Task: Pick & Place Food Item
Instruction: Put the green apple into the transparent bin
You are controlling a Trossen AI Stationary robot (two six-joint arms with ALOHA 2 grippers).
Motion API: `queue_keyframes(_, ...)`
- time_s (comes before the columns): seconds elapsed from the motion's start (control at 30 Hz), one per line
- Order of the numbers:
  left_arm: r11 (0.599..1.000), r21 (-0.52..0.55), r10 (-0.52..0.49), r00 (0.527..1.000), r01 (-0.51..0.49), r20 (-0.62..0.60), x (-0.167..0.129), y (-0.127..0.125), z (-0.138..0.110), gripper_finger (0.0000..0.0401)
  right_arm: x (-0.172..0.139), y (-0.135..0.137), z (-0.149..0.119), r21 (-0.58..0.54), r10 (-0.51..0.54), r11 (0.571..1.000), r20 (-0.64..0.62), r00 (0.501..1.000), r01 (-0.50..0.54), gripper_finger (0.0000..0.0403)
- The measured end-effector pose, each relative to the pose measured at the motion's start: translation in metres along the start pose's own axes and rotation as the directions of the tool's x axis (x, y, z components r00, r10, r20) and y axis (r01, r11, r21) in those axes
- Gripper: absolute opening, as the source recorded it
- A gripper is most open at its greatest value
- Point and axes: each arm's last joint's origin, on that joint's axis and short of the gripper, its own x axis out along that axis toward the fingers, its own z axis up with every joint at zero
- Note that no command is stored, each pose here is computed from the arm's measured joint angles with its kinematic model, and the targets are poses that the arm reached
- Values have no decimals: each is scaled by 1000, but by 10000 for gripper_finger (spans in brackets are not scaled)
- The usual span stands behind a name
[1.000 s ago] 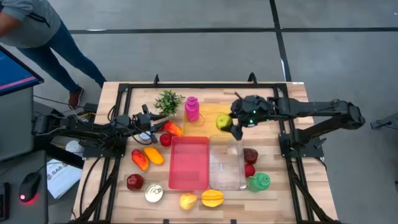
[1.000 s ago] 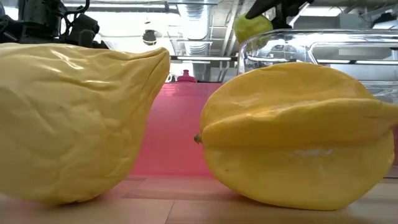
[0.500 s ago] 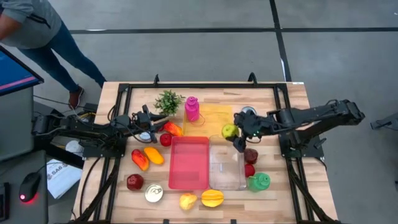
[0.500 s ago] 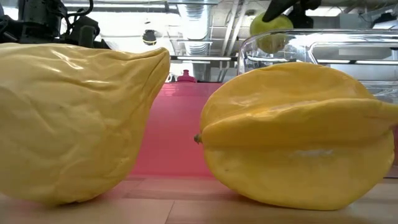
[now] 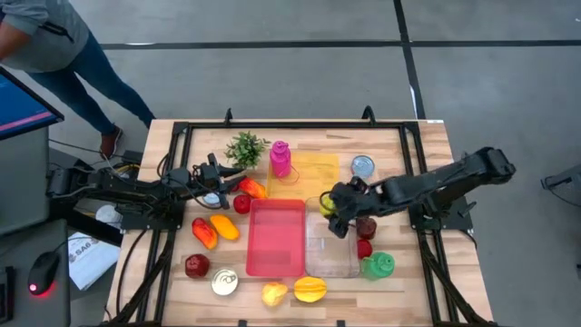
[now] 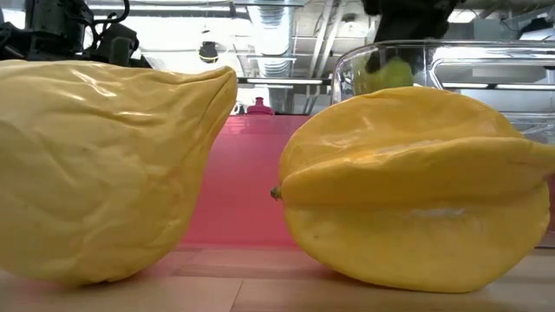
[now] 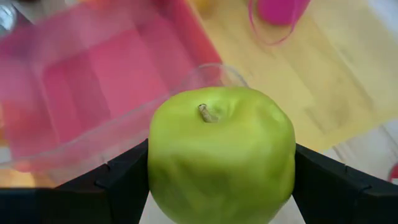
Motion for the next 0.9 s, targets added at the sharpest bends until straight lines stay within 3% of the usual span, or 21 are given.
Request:
queue_keyframes(0.3, 1000, 0, 0, 1000, 0, 0, 0, 0, 0, 99, 27, 8, -8, -59, -49, 997, -92, 995, 44, 315)
queue_keyframes(0.9, 1000, 0, 0, 1000, 0, 0, 0, 0, 0, 99, 23, 10, -12, -75, -17, 997, -126, 992, 7, 356)
